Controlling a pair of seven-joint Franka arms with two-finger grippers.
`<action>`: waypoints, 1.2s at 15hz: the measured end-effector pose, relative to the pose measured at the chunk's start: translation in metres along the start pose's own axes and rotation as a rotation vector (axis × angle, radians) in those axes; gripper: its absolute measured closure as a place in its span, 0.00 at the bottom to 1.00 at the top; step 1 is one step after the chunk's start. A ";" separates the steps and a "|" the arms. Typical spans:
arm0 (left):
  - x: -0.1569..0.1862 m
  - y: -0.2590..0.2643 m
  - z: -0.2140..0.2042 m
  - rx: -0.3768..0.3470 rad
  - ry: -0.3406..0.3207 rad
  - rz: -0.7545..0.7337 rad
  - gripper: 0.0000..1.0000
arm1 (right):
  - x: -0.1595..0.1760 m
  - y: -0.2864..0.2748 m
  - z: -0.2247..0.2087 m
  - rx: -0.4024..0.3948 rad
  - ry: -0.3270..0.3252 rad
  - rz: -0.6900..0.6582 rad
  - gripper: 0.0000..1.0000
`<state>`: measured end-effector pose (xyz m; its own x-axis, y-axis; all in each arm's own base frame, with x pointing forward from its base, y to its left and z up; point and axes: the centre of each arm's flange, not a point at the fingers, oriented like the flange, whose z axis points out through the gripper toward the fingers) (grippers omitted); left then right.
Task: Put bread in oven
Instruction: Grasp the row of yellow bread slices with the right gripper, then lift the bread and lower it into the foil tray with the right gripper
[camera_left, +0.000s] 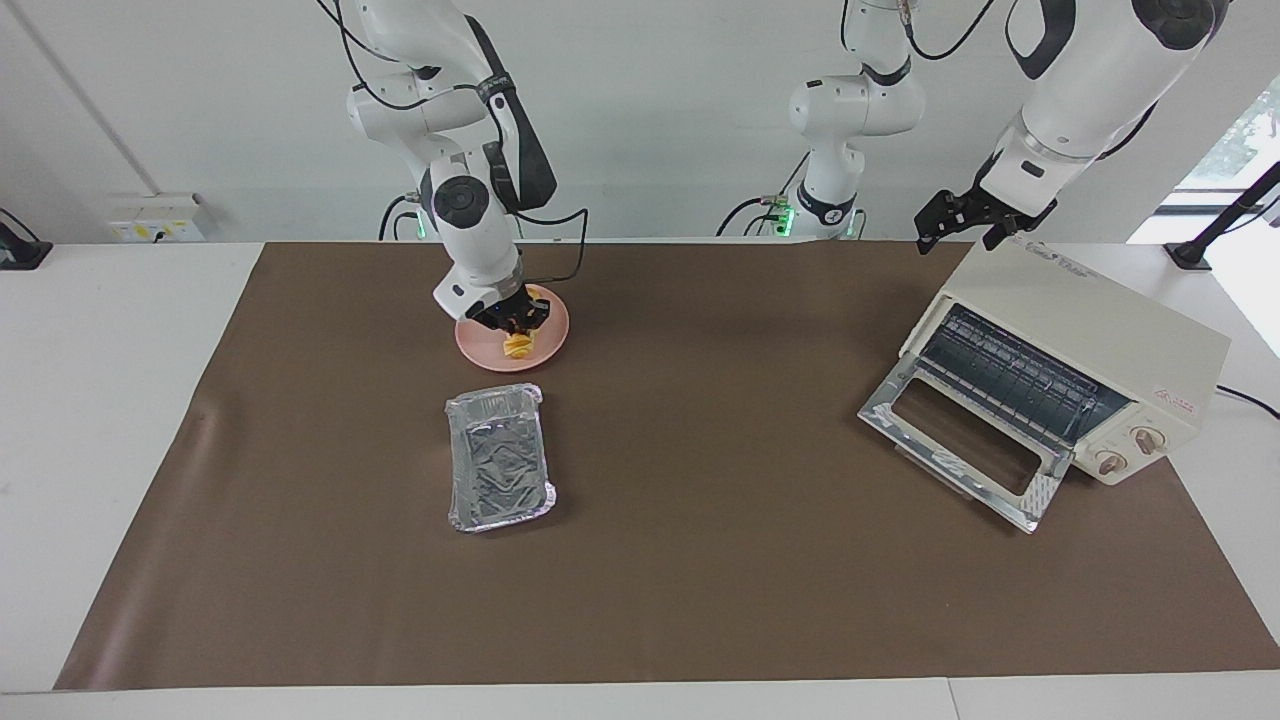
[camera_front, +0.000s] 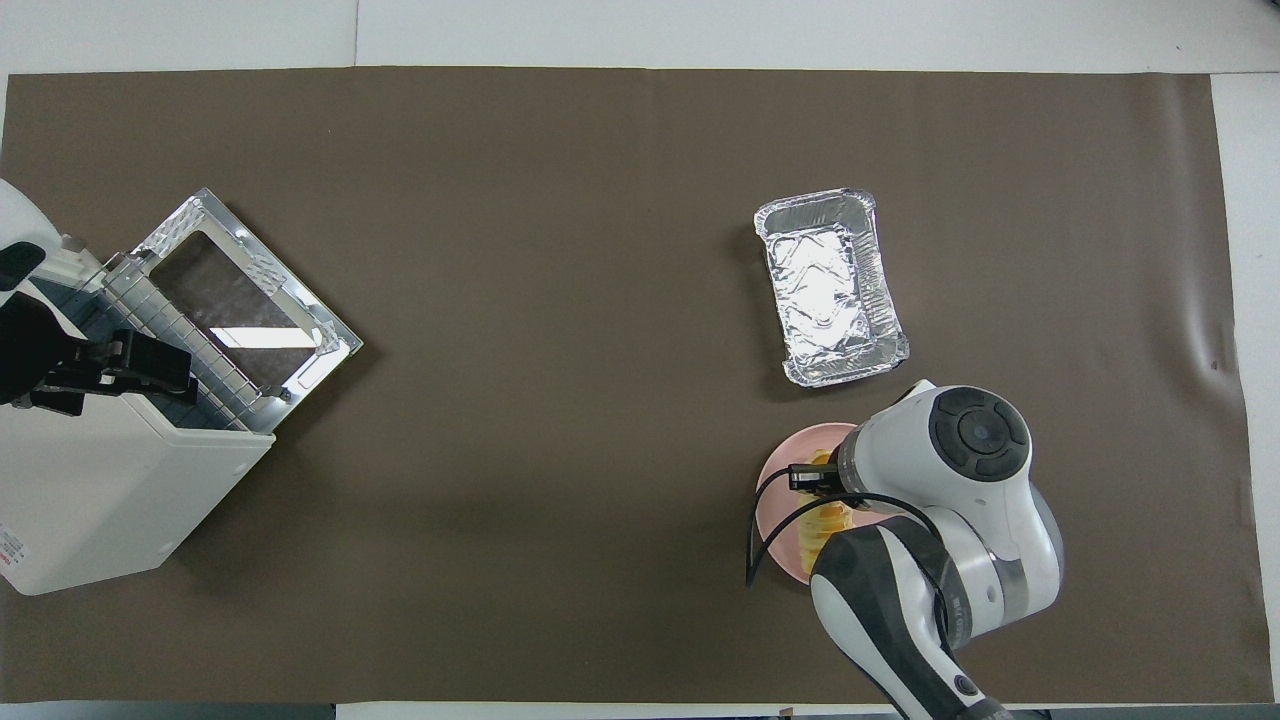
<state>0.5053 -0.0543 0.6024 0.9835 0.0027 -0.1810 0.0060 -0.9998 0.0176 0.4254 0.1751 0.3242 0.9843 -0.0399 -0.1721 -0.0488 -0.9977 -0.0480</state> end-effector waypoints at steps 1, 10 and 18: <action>0.000 0.000 0.000 0.000 0.000 0.000 0.00 | 0.003 -0.003 -0.016 0.000 -0.012 -0.002 0.84; 0.000 0.000 0.000 0.000 0.000 0.000 0.00 | 0.124 0.031 -0.159 0.087 0.114 -0.040 0.90; 0.000 0.000 0.000 0.000 0.000 0.000 0.00 | 0.219 -0.002 -0.103 0.100 0.174 -0.077 0.90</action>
<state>0.5053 -0.0543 0.6024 0.9835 0.0027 -0.1810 0.0060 -0.9998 0.0176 0.6588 0.1629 0.3880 0.9998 0.0188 0.0079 0.0197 -0.9880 -0.1529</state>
